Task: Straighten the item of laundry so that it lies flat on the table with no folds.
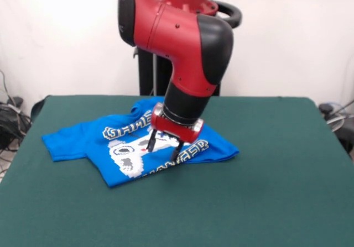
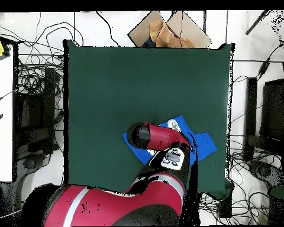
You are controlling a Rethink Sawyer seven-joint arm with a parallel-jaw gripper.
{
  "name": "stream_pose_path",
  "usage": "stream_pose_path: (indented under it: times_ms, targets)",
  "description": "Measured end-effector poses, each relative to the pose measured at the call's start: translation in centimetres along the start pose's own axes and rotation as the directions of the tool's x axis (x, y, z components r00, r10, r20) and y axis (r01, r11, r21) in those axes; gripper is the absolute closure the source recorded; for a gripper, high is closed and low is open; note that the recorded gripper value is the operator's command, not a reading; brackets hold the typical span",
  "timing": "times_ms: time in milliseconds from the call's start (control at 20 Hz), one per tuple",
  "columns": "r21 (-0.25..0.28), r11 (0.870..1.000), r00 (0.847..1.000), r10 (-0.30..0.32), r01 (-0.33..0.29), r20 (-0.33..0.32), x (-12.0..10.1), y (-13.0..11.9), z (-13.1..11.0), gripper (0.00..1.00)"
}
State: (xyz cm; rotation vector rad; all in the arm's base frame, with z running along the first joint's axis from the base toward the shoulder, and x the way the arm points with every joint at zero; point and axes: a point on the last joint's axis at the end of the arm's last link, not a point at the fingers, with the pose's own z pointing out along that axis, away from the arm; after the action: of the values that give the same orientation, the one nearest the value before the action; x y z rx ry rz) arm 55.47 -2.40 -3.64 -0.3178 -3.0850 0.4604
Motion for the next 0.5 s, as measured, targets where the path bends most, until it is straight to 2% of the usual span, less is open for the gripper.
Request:
stream_pose_path:
  times_ms: [200,500]
  targets:
    - [-0.006,1.000,1.000,0.022,-0.022,0.009,-0.9,-0.5,-0.1,0.00]
    - [-0.010,1.000,0.999,0.027,-0.027,0.043,-2.8,0.2,-0.3,0.00]
